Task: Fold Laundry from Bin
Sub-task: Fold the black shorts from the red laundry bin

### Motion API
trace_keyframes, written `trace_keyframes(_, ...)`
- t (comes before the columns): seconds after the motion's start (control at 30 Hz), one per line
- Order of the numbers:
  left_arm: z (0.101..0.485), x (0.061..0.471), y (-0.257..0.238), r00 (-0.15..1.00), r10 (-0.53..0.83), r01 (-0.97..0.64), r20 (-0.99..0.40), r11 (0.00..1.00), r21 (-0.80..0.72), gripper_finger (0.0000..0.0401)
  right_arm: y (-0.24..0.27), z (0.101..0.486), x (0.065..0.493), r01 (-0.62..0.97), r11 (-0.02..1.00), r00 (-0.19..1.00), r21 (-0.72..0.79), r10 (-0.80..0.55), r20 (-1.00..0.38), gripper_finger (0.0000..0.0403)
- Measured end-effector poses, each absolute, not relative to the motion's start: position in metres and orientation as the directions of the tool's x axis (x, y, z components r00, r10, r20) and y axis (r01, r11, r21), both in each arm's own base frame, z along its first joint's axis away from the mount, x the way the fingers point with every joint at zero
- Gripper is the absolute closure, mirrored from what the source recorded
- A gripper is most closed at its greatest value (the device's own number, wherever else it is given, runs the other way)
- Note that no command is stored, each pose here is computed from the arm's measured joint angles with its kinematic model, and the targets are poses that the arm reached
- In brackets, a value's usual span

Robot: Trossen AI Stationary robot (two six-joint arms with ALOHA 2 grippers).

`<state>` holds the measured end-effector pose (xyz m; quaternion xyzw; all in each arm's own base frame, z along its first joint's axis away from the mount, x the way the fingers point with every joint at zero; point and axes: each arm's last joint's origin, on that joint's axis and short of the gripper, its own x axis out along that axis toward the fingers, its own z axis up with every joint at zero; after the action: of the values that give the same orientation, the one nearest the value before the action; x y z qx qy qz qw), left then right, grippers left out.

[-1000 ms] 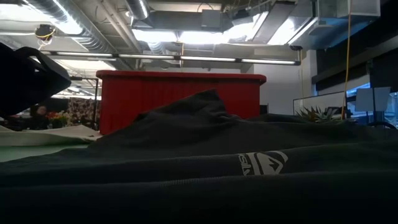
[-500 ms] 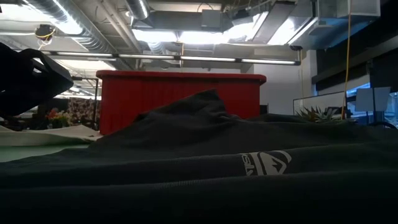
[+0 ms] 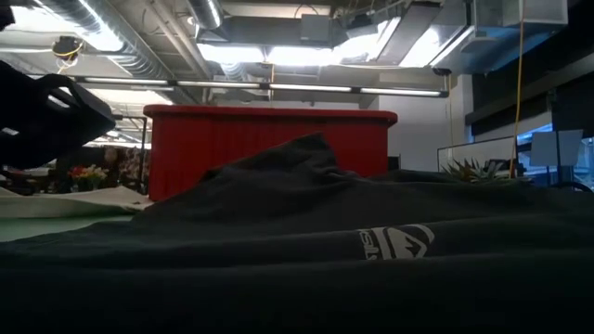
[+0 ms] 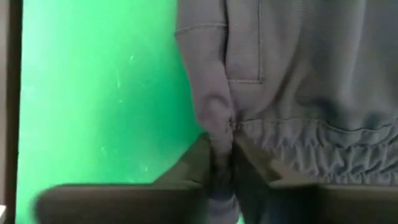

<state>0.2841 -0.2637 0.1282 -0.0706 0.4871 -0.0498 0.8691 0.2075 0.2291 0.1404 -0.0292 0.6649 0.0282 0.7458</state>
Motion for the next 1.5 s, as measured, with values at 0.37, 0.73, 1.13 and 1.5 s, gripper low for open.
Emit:
trace_keyframes(0.37,0.178,0.279,-0.248,0.508,-0.253,0.034,-0.823,0.961,-0.274,0.0398,0.248,0.19,0.221,-0.094,0.995,0.074,0.033,0.04,-0.996,0.0368)
trace_keyframes(0.73,0.262,0.254,-0.235,0.637,-0.405,0.126,-0.656,0.894,-0.43,0.04,0.269,0.272,0.233,-0.166,0.98,0.164,0.113,0.14,-0.976,0.0375)
trace_keyframes(1.13,0.298,0.228,-0.243,0.656,-0.534,0.254,-0.533,0.821,-0.511,0.0401,0.289,0.322,0.221,-0.259,0.951,0.272,0.168,0.239,-0.932,0.0372)
trace_keyframes(1.5,0.324,0.224,-0.198,0.794,-0.318,0.095,-0.517,0.906,-0.411,0.0401,0.267,0.32,0.226,-0.214,0.976,0.249,0.032,0.086,-0.965,0.0371)
